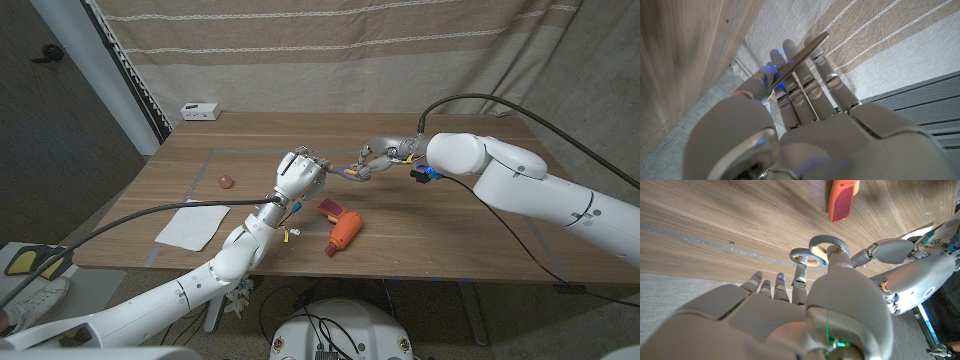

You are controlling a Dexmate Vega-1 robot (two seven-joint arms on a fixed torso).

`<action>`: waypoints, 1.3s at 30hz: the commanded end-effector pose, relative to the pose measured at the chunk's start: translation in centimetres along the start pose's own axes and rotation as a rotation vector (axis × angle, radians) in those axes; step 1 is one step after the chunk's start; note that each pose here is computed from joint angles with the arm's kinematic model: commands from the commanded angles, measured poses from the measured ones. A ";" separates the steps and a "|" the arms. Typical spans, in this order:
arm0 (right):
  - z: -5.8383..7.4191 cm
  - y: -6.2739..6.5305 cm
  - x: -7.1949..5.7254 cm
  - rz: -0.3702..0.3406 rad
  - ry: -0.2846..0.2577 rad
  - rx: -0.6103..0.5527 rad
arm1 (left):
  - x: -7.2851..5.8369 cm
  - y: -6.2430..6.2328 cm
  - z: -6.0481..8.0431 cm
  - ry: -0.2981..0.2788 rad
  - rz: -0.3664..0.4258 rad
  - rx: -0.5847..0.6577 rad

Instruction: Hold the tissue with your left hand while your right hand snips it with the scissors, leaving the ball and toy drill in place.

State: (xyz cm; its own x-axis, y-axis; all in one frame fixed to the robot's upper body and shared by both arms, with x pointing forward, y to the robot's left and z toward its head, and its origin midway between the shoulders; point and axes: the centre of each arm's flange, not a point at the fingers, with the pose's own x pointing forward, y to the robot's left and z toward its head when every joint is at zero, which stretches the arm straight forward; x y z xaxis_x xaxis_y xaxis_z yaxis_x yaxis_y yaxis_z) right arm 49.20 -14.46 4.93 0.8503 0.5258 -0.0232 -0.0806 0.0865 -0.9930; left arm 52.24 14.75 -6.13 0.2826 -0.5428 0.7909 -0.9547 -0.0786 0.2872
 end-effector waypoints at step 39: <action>1.1 -0.5 -0.7 -0.016 0.020 -0.142 | -0.3 0.6 0.6 -0.013 0.026 0.008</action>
State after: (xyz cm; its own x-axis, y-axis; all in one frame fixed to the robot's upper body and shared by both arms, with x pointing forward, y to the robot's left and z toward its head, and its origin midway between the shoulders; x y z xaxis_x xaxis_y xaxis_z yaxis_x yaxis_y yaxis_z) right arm 48.29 -13.89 5.70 0.8591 0.5117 -0.0110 -0.0078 -0.0084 -0.9999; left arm 51.74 14.57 -6.53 0.2583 -0.5576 0.7889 -0.9619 -0.0728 0.2635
